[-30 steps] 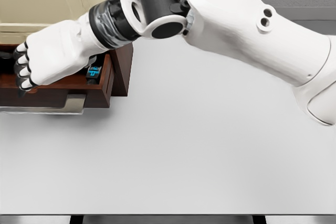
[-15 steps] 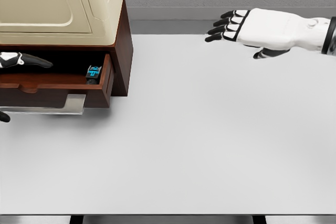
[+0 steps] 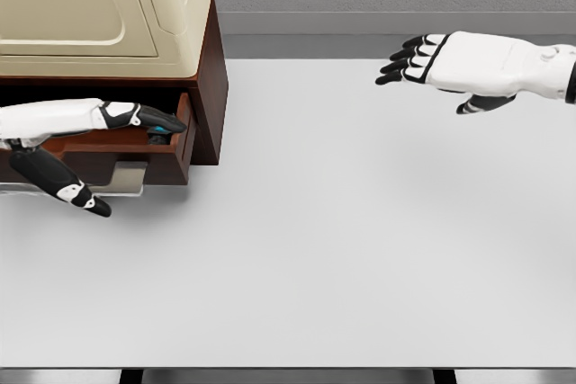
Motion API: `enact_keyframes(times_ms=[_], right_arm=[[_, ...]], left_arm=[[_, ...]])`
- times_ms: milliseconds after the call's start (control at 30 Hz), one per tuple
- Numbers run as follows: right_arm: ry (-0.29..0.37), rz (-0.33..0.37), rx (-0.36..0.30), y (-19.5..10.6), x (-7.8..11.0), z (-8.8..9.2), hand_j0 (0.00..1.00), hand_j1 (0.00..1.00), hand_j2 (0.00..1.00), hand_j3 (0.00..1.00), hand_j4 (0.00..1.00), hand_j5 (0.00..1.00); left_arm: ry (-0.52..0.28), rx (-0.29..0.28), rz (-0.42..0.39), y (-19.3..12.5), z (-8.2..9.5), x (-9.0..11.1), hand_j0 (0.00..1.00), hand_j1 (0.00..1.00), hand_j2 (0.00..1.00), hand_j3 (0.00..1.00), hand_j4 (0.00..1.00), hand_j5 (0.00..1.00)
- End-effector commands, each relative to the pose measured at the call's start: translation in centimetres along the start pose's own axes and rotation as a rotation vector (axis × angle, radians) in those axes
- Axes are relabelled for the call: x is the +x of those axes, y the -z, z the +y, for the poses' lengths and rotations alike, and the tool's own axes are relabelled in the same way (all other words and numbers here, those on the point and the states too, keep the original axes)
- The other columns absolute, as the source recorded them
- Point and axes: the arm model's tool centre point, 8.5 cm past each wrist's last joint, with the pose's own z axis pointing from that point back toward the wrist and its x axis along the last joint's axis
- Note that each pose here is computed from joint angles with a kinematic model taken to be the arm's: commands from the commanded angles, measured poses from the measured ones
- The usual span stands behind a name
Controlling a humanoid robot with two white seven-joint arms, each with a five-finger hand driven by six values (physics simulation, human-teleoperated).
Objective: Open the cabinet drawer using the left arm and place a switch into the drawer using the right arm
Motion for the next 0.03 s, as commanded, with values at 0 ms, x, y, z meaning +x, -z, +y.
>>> enact_keyframes(times_ms=[0], right_arm=[[0.006,0.004,0.001,-0.1,-0.1,0.08,1.0,1.0,1.0,1.0,1.0,1.0]], left_arm=[[-0.006,0.004,-0.011,0.3,0.06,0.05,1.0,1.0,1.0,1.0,1.0,1.0]])
